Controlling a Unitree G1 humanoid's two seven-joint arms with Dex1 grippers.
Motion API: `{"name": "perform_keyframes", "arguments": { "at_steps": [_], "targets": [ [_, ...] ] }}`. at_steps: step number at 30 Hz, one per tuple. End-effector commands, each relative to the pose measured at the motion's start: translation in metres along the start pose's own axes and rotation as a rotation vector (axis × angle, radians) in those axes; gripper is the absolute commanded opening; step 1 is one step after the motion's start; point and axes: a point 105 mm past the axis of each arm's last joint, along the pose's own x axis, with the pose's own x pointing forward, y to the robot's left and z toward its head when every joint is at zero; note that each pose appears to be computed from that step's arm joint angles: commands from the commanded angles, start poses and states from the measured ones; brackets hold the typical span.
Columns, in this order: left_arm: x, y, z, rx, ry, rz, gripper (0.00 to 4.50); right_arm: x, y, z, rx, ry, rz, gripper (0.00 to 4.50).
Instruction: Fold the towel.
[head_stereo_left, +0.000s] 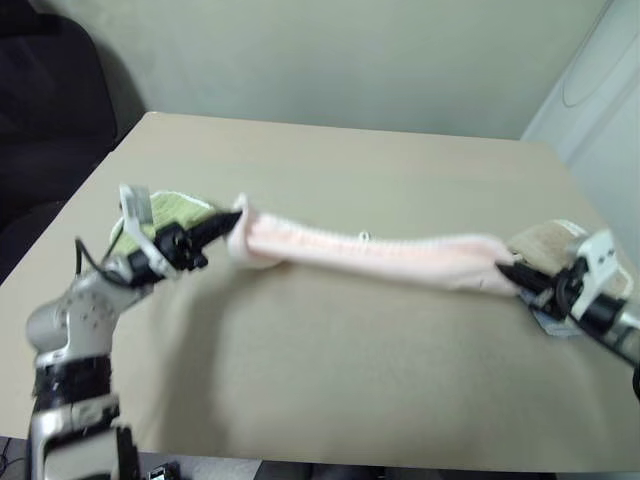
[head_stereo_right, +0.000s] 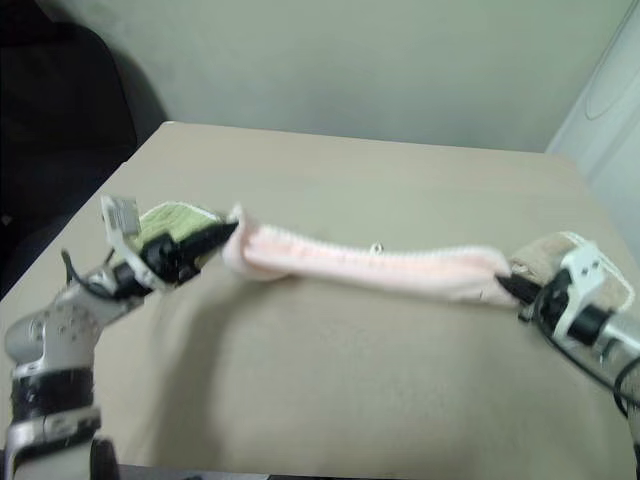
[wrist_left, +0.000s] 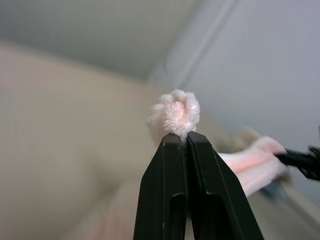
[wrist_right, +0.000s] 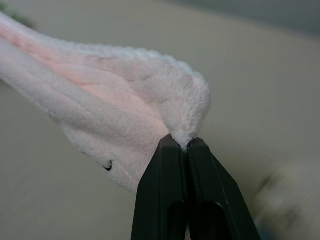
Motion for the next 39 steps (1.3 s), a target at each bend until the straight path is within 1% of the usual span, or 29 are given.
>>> {"name": "perform_keyframes", "arguments": {
  "at_steps": [1,4,8,10,12,14,17,20,22,24,27,29,30,32,35,39],
  "targets": [
    [-0.012,-0.028,-0.006,0.014,0.062,-0.068,0.00,-0.010,0.025,0.000,-0.013,0.014,0.088,0.02],
    [-0.022,-0.028,-0.021,-0.035,0.097,-0.032,0.00,-0.013,0.030,-0.014,0.005,0.077,0.112,0.02],
    [-0.030,-0.024,-0.036,-0.049,0.147,0.014,0.00,-0.013,0.031,-0.028,-0.029,0.161,0.126,0.02],
    [-0.031,-0.023,-0.039,-0.046,0.156,0.025,0.00,-0.013,0.031,-0.031,-0.026,0.177,0.137,0.02],
    [-0.033,-0.019,-0.040,-0.028,0.163,0.048,0.00,-0.016,0.029,-0.039,-0.040,0.221,0.137,0.02],
    [-0.035,-0.008,-0.038,-0.008,0.153,0.107,0.00,-0.018,0.024,-0.047,-0.057,0.261,0.116,0.02],
    [-0.039,0.002,-0.037,0.001,0.157,0.144,0.00,-0.019,0.020,-0.048,-0.047,0.260,0.107,0.02],
    [-0.044,0.004,-0.046,0.026,0.231,0.137,0.00,-0.020,0.021,-0.046,-0.039,0.257,0.124,0.02],
    [-0.045,0.005,-0.050,0.038,0.258,0.132,0.00,-0.020,0.027,-0.044,-0.010,0.247,0.161,0.49],
    [-0.042,0.005,-0.051,0.039,0.258,0.122,0.00,-0.019,0.039,-0.043,-0.001,0.245,0.212,0.99],
    [-0.037,0.001,-0.054,0.041,0.263,0.098,0.00,-0.015,0.065,-0.042,0.015,0.237,0.299,2.07],
    [-0.035,-0.001,-0.057,0.043,0.270,0.087,0.00,-0.017,0.079,-0.043,0.023,0.247,0.350,2.07],
    [-0.035,-0.003,-0.058,0.043,0.274,0.082,0.00,-0.018,0.081,-0.045,0.022,0.258,0.355,2.07],
    [-0.034,-0.004,-0.060,0.042,0.277,0.076,0.00,-0.020,0.076,-0.046,0.021,0.259,0.333,2.07],
    [-0.035,-0.005,-0.060,0.041,0.280,0.074,0.00,-0.025,0.060,-0.033,0.042,0.210,0.292,2.07],
    [-0.034,-0.005,-0.061,0.039,0.282,0.072,0.00,-0.033,0.051,-0.027,0.019,0.220,0.286,2.07]
  ]
}}
